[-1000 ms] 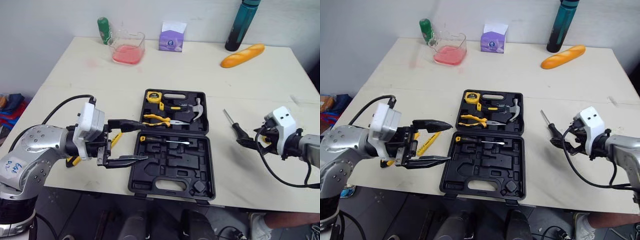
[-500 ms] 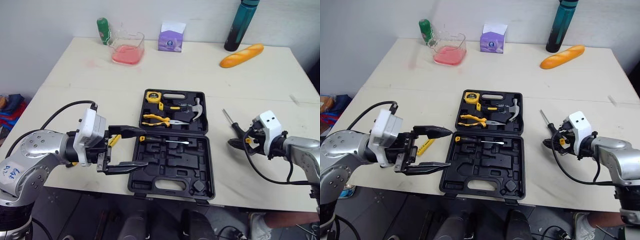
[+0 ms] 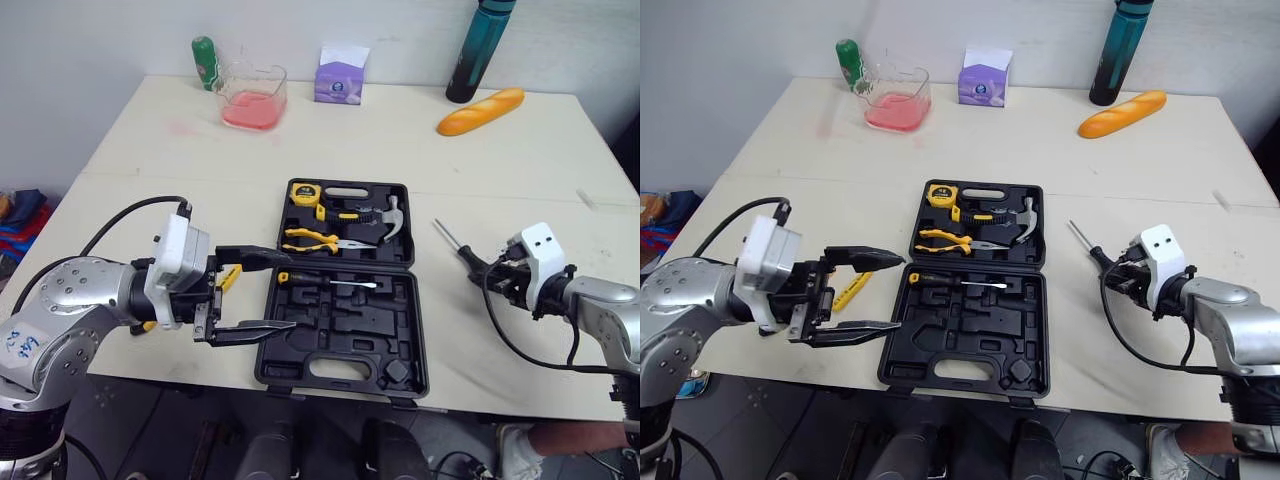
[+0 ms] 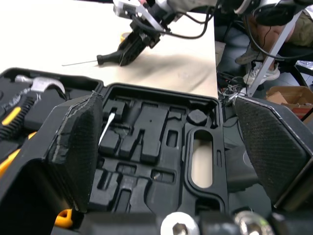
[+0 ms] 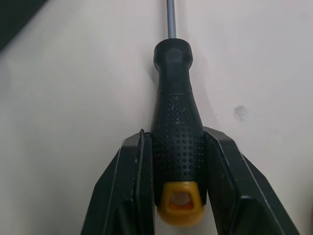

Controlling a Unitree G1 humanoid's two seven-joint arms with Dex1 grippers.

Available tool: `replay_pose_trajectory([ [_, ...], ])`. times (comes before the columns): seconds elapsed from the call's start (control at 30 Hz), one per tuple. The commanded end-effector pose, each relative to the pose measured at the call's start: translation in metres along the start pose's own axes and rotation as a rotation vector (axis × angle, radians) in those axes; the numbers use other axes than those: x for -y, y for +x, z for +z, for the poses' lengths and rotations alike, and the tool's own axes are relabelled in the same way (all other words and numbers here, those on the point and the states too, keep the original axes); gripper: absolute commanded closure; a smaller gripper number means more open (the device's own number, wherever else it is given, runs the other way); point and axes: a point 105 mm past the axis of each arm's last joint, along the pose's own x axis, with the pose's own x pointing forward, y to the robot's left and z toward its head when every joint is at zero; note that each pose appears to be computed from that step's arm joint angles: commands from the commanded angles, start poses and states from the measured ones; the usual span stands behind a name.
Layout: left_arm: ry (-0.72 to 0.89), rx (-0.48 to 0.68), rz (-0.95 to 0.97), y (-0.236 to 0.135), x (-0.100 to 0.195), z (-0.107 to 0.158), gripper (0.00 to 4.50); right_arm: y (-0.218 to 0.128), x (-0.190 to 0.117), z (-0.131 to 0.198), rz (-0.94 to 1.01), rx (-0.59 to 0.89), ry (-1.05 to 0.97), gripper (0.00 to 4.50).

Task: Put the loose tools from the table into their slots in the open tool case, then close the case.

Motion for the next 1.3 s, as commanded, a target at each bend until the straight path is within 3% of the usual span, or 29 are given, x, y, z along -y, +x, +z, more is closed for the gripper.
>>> replay_pose_trajectory([
  [0.03, 0.042, 0.005, -0.012, -0.004, 0.0, 0.009, 0.0, -0.014, 0.005, 0.039, 0.013, 0.161, -0.138, 3.52],
  [0.2, 0.028, -0.026, -0.007, -0.011, -0.001, -0.001, 0.0, -0.025, -0.011, 0.071, 0.174, 0.227, -0.338, 3.52],
  [0.43, 0.02, -0.114, 0.048, -0.029, -0.001, -0.025, 0.0, -0.034, -0.069, 0.112, 0.533, 0.235, -0.45, 3.52],
  [0.57, 0.057, -0.192, 0.088, -0.042, 0.0, -0.044, 0.0, -0.033, -0.097, 0.107, 0.651, 0.137, -0.606, 3.52],
  [0.87, -0.023, -0.184, 0.147, -0.048, 0.009, -0.05, 0.0, -0.02, -0.143, 0.091, 0.781, 0.037, -0.751, 3.52],
  [1.3, -0.051, -0.206, 0.178, -0.045, 0.019, -0.055, 0.0, 0.001, -0.16, 0.068, 0.736, -0.064, -0.825, 3.52],
])
